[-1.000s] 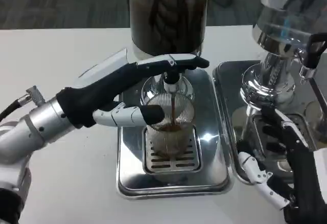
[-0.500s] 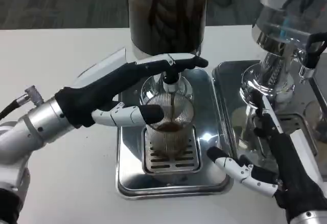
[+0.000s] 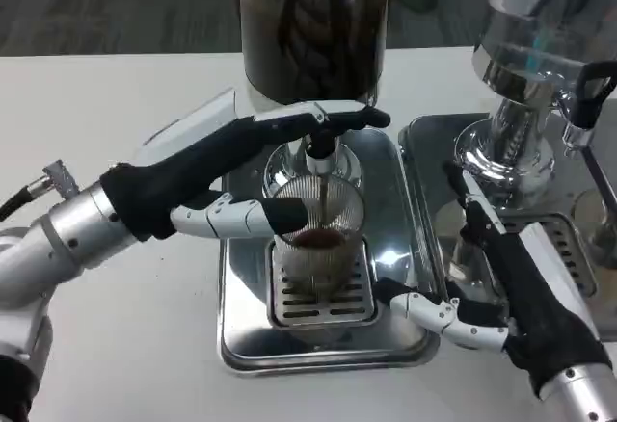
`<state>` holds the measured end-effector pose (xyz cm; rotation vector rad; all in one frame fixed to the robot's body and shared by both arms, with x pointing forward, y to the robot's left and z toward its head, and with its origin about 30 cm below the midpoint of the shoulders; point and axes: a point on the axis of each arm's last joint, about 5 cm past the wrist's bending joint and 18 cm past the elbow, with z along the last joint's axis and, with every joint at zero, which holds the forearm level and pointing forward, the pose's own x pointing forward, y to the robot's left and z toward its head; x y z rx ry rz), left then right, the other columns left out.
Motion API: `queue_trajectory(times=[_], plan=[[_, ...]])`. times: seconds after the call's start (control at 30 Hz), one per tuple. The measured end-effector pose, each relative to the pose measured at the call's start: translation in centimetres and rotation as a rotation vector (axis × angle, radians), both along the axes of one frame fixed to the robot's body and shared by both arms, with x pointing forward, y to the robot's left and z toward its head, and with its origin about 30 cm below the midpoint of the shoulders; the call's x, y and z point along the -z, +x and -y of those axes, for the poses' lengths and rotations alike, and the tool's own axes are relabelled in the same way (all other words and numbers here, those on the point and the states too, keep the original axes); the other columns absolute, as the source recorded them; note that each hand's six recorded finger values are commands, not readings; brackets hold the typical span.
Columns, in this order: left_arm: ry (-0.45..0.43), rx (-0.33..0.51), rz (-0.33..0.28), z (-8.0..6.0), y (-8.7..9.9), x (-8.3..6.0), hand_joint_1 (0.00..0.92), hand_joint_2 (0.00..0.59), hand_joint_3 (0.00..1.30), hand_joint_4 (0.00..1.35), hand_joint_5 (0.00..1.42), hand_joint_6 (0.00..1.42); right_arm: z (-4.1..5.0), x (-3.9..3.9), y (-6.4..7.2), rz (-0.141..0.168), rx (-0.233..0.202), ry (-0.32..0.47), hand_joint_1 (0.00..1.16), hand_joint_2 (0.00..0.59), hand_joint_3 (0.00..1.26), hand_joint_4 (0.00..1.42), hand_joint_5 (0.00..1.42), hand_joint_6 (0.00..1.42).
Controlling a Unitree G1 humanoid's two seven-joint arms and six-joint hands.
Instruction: Grasp the cup under the faucet to collect the drink, then remove the cup.
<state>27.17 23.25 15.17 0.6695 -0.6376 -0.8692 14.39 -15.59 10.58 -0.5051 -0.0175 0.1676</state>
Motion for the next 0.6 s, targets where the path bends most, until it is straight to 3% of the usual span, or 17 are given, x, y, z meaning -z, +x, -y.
queue_trajectory(times=[0.6], plan=[[0.007,-0.003,0.011,-0.1,0.0,-0.2,0.000,0.125,0.24,0.15,0.16,0.23,-0.60,0.13,1.9,-0.001,-0.049,0.019,0.75,0.139,0.00,0.00,0.00,0.11]])
